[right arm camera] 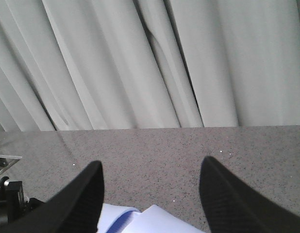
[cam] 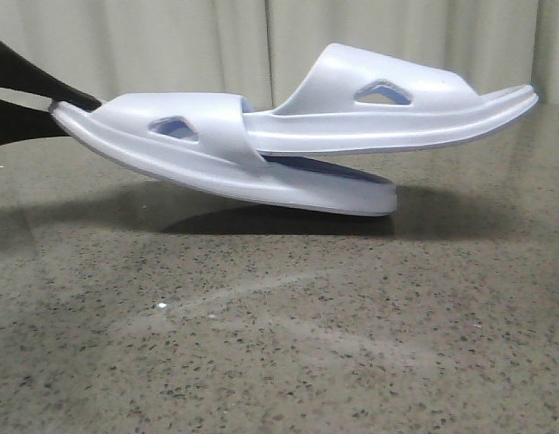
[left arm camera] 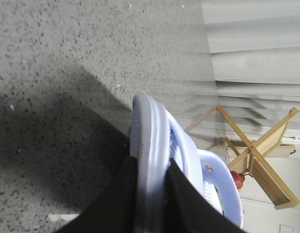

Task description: Insert blue slippers together front up

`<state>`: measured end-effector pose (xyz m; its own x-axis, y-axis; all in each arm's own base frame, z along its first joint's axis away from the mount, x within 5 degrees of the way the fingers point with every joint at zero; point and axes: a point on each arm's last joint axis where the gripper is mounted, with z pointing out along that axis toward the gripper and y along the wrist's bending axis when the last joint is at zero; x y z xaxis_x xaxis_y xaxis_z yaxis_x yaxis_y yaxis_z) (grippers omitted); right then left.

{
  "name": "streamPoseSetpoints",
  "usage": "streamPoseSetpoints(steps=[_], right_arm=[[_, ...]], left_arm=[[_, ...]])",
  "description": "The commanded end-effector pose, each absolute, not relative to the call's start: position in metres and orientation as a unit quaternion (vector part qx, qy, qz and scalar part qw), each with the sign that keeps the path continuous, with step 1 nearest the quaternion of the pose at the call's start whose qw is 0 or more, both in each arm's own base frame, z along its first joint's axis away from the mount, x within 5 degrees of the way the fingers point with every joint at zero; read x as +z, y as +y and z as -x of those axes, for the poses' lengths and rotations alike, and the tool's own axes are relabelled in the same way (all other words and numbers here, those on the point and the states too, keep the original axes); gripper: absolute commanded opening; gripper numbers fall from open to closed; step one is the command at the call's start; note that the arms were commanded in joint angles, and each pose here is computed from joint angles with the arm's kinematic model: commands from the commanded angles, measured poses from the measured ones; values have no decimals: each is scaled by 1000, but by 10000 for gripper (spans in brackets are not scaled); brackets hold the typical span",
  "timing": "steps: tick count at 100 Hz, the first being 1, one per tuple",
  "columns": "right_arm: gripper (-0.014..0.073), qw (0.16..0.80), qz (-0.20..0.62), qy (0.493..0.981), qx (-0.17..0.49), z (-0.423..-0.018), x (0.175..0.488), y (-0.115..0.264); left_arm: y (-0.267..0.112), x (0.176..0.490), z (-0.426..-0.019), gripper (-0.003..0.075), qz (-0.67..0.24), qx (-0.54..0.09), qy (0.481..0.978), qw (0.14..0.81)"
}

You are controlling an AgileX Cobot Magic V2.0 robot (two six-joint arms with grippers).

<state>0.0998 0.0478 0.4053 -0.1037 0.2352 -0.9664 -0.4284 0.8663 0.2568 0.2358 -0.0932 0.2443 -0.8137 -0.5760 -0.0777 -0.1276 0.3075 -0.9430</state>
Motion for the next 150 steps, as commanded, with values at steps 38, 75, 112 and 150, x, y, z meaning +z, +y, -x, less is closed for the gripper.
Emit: streamPoseSetpoints(steps=[38, 75, 112, 150], right_arm=[[377, 706, 66, 661, 246, -97, 423, 44], [377, 705, 66, 662, 246, -97, 423, 44], [377, 701, 83, 673, 221, -97, 420, 44], [377, 696, 135, 693, 129, -104, 403, 41]], left_arm=[[-95, 262, -239, 377, 204, -570, 758, 242], [-86, 254, -246, 428, 167, -487, 794, 324], [-79, 278, -249, 427, 66, -411, 797, 437], [-61, 342, -202, 426, -15, -310, 746, 589]])
